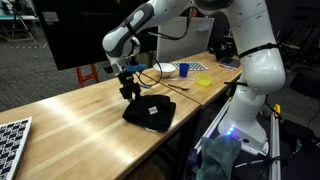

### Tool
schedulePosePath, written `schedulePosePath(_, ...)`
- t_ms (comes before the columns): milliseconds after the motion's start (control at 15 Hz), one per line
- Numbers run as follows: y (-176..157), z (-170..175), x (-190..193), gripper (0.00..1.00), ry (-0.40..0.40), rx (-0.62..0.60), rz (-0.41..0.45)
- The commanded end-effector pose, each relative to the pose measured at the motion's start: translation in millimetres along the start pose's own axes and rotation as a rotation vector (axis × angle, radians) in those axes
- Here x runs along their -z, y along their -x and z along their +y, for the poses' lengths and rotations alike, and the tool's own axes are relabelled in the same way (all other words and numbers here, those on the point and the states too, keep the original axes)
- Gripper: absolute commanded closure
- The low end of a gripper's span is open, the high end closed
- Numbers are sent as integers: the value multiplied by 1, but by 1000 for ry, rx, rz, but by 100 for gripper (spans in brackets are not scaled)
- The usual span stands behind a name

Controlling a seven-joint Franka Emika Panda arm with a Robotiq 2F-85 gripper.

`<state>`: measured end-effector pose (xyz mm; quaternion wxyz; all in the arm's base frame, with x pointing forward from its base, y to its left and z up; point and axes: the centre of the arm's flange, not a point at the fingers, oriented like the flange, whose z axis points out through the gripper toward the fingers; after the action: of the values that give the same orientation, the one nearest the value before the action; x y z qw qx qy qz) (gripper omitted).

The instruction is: Use the black towel to wipe the table.

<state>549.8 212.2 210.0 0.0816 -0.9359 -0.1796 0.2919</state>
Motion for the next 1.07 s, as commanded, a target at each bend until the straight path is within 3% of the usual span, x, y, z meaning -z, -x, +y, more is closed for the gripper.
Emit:
schedulePosePath(0,-13,3,-3,61,-53,7,5)
schedulePosePath(333,-12,3,0,100,-79,-14,14)
schedulePosePath(1000,-4,22,-22,100,-173,-90,11)
